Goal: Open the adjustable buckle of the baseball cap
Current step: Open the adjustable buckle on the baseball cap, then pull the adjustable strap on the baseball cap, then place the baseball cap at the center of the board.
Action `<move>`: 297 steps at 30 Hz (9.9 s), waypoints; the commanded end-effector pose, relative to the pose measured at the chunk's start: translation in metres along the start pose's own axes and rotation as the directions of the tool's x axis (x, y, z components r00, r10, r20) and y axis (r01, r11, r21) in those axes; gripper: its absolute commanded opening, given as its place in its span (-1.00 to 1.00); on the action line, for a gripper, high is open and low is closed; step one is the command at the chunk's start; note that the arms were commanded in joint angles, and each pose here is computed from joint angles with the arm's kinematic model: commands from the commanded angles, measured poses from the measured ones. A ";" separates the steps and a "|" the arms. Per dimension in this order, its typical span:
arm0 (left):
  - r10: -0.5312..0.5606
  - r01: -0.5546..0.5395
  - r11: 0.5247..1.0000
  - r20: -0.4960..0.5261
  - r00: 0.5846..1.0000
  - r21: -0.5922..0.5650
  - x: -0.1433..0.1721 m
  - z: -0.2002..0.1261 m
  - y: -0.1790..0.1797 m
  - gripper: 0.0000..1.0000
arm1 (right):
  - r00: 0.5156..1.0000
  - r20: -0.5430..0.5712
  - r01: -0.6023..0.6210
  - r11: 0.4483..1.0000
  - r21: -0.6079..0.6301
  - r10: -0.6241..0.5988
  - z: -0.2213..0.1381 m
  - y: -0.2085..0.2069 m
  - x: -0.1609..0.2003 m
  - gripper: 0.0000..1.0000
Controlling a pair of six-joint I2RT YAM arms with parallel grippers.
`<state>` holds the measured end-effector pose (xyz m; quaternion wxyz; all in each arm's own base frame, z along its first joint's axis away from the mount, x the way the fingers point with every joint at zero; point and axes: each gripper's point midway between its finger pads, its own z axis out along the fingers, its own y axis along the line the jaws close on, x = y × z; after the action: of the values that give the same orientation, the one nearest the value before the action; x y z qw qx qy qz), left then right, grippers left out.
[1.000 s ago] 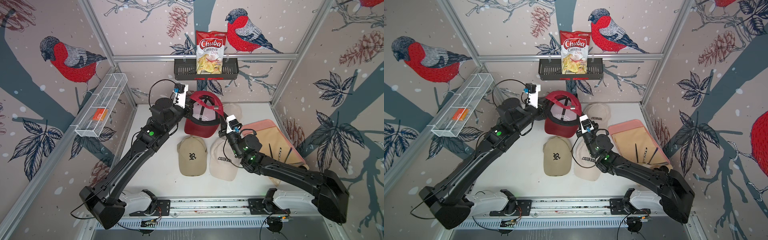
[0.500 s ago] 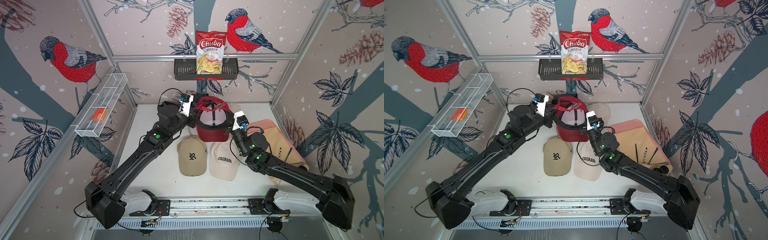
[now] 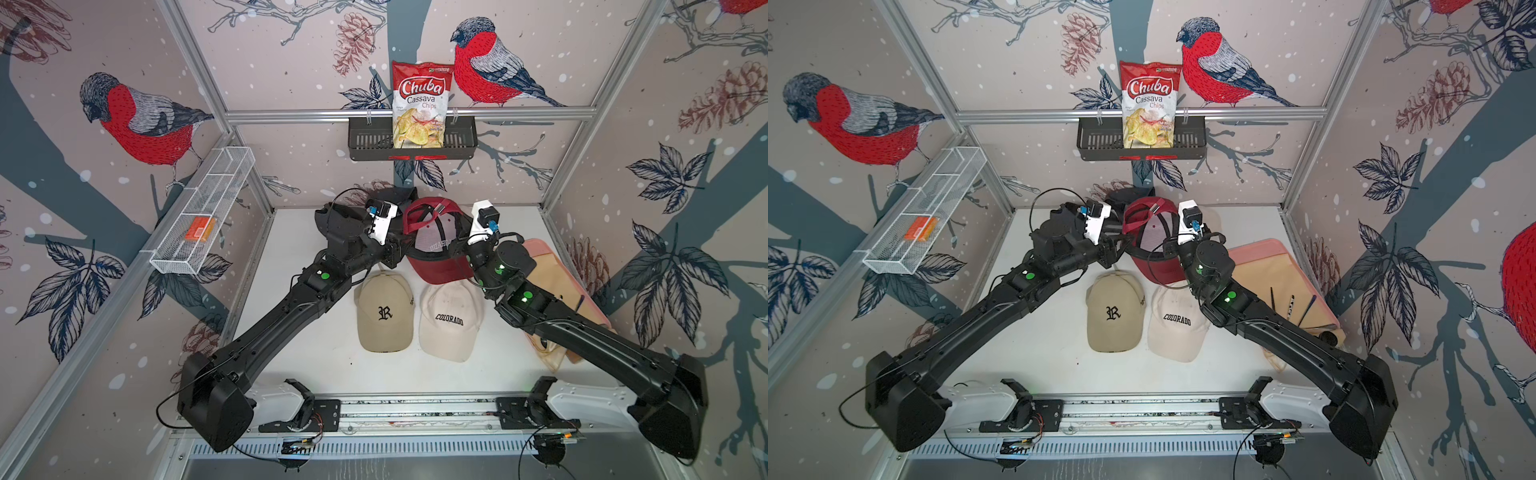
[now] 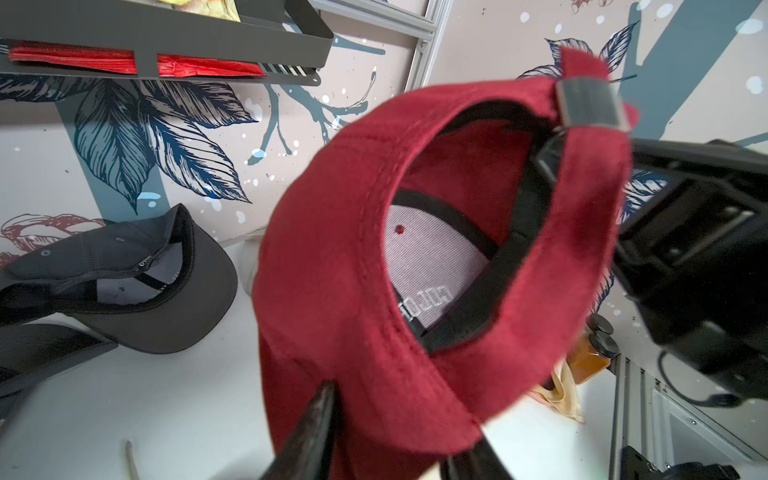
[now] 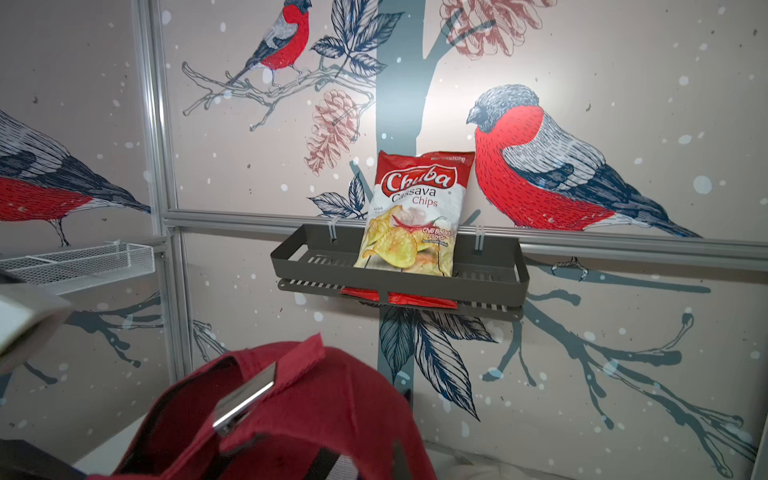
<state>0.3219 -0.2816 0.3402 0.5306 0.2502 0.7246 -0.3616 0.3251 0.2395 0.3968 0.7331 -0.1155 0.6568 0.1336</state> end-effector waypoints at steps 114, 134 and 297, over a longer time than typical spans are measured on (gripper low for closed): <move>0.250 -0.280 0.948 0.186 0.950 0.153 -0.039 0.029 -0.052 -0.16 | 0.986 -0.117 -0.122 0.991 -0.057 0.115 0.004 -0.004 0.012 -1.00; 0.326 -0.337 0.939 0.134 0.936 0.066 -0.032 0.044 -0.042 -1.00 | 0.987 -0.132 -0.101 0.992 -0.072 0.091 0.001 0.000 0.018 -1.00; 0.080 -0.072 0.995 0.101 0.992 -0.074 0.044 0.068 -0.041 -1.00 | 0.969 0.061 -0.244 0.965 0.091 0.239 -0.006 -0.006 -0.042 -0.28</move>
<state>0.3220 -0.3641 0.3013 0.6171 0.2229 0.6857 -0.3152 0.3229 0.2285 0.4274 0.7194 0.0284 0.6707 0.1787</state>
